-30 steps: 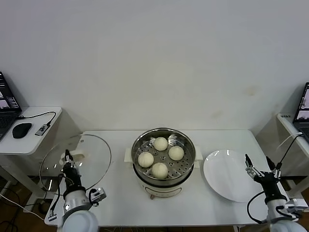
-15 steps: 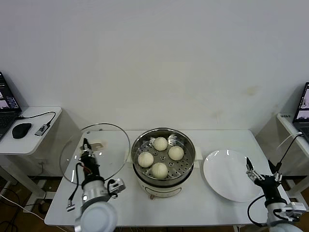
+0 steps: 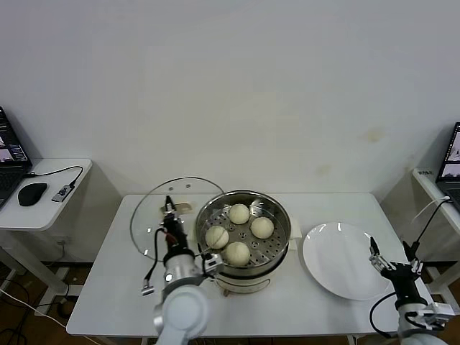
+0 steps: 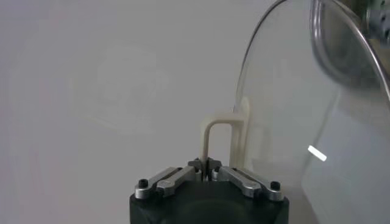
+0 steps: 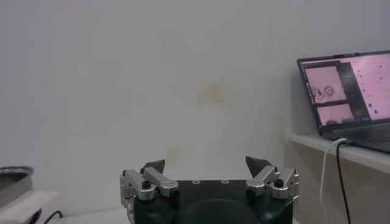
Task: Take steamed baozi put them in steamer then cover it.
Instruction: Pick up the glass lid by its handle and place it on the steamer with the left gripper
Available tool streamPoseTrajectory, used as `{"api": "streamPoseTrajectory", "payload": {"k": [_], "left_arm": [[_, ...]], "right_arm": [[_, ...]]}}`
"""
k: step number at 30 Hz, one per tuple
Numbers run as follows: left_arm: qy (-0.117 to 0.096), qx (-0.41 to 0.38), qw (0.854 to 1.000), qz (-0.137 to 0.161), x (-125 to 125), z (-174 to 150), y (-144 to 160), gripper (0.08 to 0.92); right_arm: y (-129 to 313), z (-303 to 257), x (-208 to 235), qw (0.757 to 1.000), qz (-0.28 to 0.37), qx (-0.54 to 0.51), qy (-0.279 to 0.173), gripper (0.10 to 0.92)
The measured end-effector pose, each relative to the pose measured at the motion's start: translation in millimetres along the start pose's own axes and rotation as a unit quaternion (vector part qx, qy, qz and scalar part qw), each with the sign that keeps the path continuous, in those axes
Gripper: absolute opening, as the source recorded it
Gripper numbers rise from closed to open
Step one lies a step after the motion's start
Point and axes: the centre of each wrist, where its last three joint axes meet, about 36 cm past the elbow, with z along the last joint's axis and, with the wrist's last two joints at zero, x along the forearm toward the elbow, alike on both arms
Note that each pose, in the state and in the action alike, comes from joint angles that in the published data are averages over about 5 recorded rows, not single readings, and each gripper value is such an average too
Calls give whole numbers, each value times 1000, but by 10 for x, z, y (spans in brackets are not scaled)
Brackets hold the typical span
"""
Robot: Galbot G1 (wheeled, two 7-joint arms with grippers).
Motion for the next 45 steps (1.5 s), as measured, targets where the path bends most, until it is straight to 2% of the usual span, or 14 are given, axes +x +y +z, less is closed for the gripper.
{"api": "streamPoseTrajectory", "payload": {"k": [13,27,34,45], "left_arm": [[-57,5,998,18,149,-555,-56,130],[-122,6,992,40,295,-983,-146,130],[-129,1,991,40,247,-1062,-227,130],[-119,-21,992,36,198,-1063,-400,130]], "right_arm": [[-48,53,8,1000,10,1,0,823],[-69,103,23,1000,15,4,3,823],[-72,118,23,1000,15,6,3,823],[-74,125,24,1000,15,7,3,823]]}}
